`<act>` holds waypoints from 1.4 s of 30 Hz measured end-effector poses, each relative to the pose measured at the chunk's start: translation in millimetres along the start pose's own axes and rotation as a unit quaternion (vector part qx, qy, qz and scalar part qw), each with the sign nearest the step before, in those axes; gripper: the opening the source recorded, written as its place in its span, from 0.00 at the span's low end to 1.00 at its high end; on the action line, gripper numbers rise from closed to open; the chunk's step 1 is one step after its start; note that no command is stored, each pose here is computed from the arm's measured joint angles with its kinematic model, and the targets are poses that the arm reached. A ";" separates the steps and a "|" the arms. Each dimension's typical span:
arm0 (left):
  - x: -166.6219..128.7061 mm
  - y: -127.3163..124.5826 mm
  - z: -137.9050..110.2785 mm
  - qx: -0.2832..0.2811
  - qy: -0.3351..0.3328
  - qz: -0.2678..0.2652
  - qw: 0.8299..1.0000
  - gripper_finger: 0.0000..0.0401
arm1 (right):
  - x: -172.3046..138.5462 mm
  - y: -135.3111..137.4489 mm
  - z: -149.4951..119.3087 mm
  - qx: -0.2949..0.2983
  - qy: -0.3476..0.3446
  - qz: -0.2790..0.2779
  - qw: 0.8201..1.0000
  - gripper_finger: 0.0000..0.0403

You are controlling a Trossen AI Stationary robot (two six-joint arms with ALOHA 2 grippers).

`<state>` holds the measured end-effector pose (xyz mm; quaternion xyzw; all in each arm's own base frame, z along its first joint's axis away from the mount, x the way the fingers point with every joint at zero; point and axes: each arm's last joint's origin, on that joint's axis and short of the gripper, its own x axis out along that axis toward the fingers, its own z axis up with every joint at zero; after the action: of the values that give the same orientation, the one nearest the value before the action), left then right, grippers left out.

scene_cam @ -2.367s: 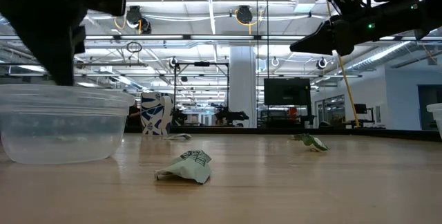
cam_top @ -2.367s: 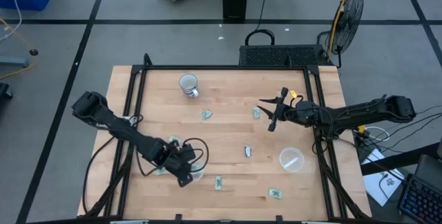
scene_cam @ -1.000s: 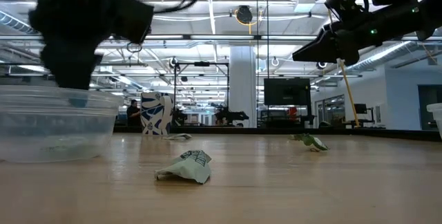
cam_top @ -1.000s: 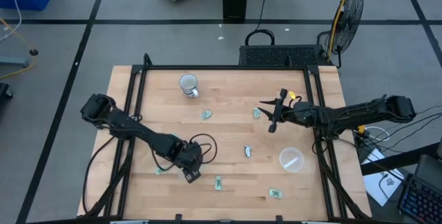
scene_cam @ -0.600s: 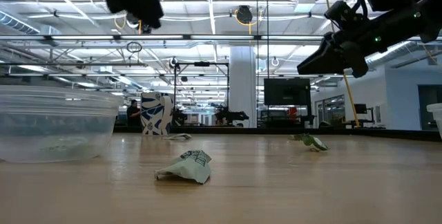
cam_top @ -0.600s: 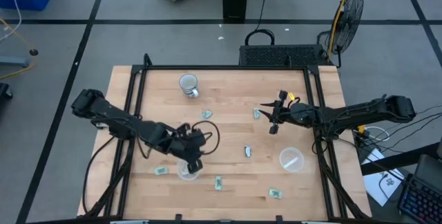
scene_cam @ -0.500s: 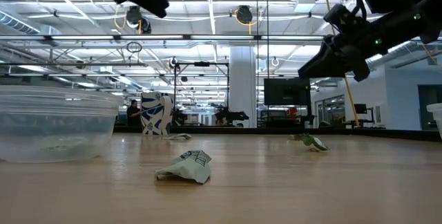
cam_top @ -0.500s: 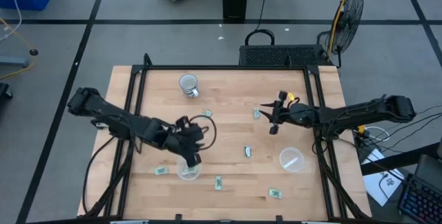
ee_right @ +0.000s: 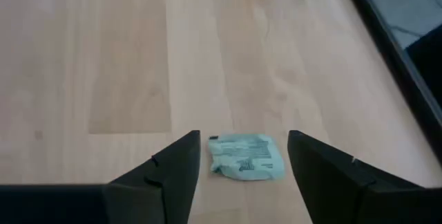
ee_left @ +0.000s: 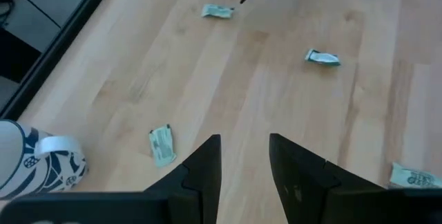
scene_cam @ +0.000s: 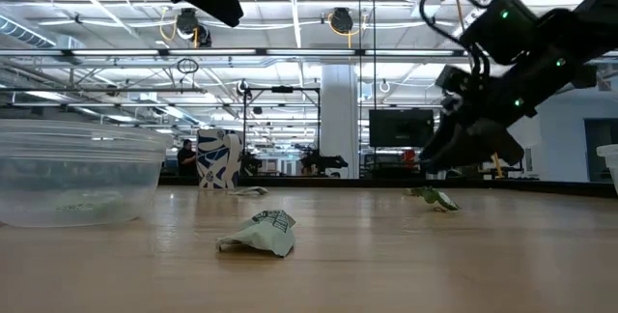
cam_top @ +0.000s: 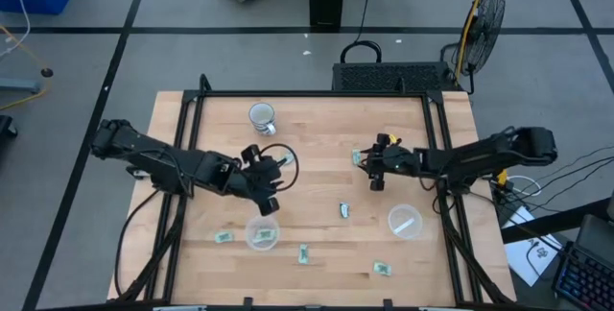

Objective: Pick and place items into bin
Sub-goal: Put the stevia packet into the right transparent bin

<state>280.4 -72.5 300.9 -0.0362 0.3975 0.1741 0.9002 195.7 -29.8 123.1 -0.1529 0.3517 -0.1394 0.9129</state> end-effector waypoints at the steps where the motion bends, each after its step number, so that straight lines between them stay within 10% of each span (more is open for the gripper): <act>1: 0.5 0.5 0.0 0.001 0.001 0.001 1.000 0.32 | 2.6 1.2 -2.5 -0.003 0.010 0.002 1.000 0.54; 25: 6.4 11.7 5.4 0.008 0.001 0.016 1.000 0.32 | 39.4 -9.6 -24.3 0.003 0.039 0.006 0.999 0.53; 42: 6.6 11.3 5.1 0.004 0.003 0.011 1.000 0.32 | 39.9 -13.2 -28.9 0.022 0.057 -0.007 0.998 0.17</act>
<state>284.3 -59.1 300.4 -0.0291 0.4015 0.1828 0.8970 202.5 -61.5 83.8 -0.1269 0.3992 -0.1618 0.8935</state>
